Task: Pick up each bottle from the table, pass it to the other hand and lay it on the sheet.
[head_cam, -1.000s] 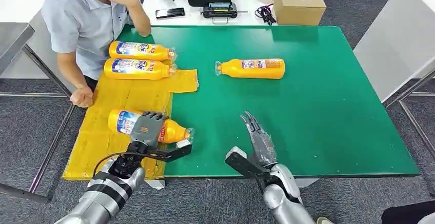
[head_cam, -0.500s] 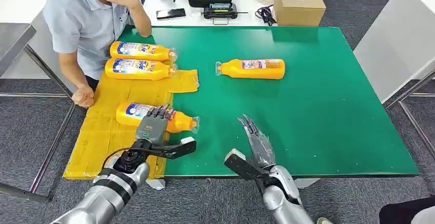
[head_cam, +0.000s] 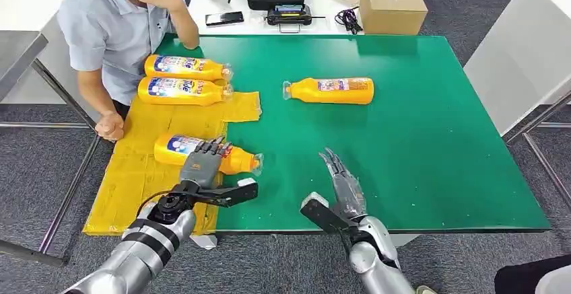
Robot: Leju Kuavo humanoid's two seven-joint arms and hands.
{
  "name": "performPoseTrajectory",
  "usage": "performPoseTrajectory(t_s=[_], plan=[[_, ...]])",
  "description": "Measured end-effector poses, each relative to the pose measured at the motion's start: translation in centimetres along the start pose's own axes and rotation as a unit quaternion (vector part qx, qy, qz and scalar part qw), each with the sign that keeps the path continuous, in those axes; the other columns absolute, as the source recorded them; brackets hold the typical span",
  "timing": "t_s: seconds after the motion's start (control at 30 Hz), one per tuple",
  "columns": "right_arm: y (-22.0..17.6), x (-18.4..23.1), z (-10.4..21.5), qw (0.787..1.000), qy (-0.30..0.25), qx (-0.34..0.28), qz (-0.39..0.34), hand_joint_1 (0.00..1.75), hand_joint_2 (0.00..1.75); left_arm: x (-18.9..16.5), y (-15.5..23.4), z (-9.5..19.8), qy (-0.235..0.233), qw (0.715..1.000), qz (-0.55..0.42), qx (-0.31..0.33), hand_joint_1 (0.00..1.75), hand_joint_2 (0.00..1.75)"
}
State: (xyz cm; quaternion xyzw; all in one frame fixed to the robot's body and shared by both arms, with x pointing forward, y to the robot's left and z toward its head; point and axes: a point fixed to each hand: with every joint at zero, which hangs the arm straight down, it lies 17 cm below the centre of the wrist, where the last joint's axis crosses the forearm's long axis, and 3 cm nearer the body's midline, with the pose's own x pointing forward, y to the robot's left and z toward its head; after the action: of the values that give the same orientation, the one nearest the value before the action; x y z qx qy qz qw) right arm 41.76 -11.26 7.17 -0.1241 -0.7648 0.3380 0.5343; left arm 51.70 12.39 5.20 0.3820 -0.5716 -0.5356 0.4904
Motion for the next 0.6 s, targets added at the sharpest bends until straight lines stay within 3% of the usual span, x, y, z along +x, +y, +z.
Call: performPoseTrajectory(t_s=[0.13,0.33,0.47,0.6], plan=[[-0.5,0.6,-0.1,1.000,-0.016,-0.015,0.001,0.00,1.75,2.6,1.2,0.6,-0.045,0.997,0.037,0.044,0.00,1.75],[-2.7,1.3,-0.5,0.996,-0.034,-0.058,0.067,0.00,1.75,10.4,3.5,4.2,-0.145,0.959,0.231,0.076,0.00,1.75],[-3.5,1.1,-0.4,0.993,-0.033,-0.071,0.088,0.00,1.75,13.0,6.6,6.4,-0.174,0.941,0.259,0.134,0.00,1.75],[-4.2,0.9,-0.3,0.993,-0.030,-0.084,0.083,0.00,1.75,13.4,9.3,7.6,-0.177,0.933,0.244,0.197,0.00,1.75]])
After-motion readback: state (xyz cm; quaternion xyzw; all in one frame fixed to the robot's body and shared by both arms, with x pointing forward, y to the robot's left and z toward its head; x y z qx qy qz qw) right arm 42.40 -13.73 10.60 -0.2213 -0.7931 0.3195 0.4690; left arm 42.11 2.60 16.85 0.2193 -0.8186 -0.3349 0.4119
